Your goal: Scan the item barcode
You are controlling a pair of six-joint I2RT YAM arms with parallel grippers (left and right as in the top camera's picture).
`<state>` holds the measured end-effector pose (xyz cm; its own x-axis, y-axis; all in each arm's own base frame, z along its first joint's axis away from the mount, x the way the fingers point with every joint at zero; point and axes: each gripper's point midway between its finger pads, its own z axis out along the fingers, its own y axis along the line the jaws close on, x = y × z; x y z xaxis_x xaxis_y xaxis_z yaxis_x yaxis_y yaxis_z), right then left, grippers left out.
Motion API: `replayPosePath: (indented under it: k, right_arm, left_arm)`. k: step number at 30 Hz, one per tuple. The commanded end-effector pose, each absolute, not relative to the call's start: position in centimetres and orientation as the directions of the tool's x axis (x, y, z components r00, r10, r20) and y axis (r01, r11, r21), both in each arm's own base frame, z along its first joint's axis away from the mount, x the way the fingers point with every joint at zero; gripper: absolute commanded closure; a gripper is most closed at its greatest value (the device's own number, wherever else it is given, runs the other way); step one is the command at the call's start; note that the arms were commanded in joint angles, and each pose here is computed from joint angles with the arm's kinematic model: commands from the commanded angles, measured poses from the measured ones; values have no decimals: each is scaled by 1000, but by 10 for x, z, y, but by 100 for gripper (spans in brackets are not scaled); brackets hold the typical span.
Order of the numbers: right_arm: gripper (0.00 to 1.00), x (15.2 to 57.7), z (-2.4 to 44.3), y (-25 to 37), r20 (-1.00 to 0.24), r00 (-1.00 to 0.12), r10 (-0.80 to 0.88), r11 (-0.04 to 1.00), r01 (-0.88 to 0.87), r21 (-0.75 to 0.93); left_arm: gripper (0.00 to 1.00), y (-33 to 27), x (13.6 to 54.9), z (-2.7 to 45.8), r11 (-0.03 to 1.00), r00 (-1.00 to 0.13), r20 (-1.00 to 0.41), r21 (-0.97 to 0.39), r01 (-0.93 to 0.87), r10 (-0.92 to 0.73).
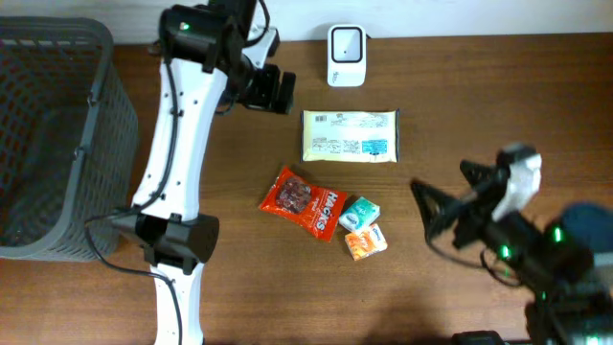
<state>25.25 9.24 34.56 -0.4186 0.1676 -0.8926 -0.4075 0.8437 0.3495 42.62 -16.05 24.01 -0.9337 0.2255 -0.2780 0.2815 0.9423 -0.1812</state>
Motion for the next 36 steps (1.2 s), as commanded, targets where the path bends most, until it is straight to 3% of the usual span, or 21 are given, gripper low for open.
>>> replayPosePath:
  k: [1,12,21,33,36]
  right_arm:
    - [2,282,327,91,-852,-501,152,854,-367,368]
    - [2,348,198,93,-575,-806,144,860,-185,475]
    - [2,370,199,75,-593,-773,225,859,-129,495]
    - [2,362,185,60,-548,-801,240,887,-48,459]
    - [2,365,177,22,-556,-778,294,923,80,376]
  left_arm:
    - [1,-156,423,222,950,-948,-224,-167,265,225]
    - [1,-150,449,150,959,-963,-186,-167,229,198]
    - [1,-207,449,99,842,-954,-209,-457,288,213]
    - [1,-205,452,39,889,-972,-178,-404,215,154]
    - [1,-201,448,27,902,-977,-144,-383,199,154]
